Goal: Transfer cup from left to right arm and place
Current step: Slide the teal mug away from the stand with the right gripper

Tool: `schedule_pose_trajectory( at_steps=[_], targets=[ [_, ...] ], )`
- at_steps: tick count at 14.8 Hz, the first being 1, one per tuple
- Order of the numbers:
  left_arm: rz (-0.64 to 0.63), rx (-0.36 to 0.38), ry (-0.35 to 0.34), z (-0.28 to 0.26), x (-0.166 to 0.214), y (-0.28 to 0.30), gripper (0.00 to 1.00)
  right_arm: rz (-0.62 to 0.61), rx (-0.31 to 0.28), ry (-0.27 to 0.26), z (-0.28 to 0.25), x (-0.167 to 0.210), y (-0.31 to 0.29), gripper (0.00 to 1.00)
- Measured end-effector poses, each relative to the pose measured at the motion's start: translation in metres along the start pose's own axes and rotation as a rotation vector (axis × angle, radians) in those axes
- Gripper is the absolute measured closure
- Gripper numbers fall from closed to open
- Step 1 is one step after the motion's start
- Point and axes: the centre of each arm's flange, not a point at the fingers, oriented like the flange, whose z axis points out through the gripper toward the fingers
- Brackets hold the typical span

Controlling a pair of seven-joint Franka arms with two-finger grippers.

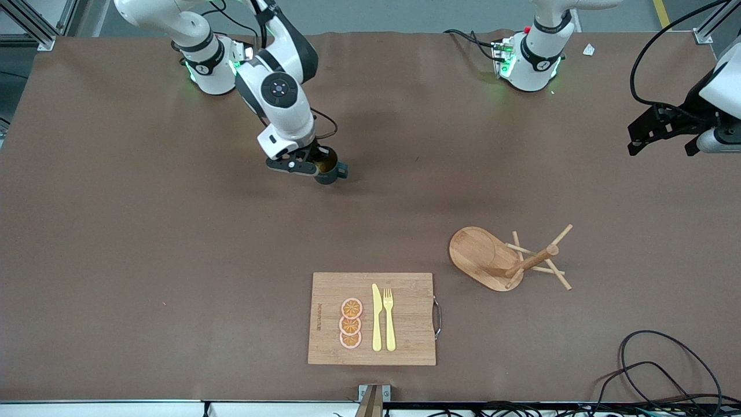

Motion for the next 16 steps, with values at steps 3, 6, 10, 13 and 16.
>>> schedule_pose_trajectory(
  at_steps=[3,6,10,13,16],
  targets=[
    [-0.001,0.000,-0.006,0.003,0.002,0.000,0.00,-0.065,0.008,0.008,-0.019,0.036,0.056,0.96],
    [0.005,0.000,-0.005,0.005,0.006,0.003,0.00,-0.124,0.018,0.014,-0.027,0.078,0.140,0.96],
    [0.011,-0.002,0.005,0.001,0.008,0.007,0.00,-0.174,0.013,0.009,-0.014,0.103,0.232,0.96],
    [0.004,-0.001,-0.007,0.011,0.014,0.003,0.00,-0.170,0.021,0.049,0.022,0.087,0.248,0.96],
    [0.003,-0.001,-0.011,0.015,0.017,0.003,0.00,-0.177,0.023,0.070,0.042,0.080,0.275,0.96]
  ],
)
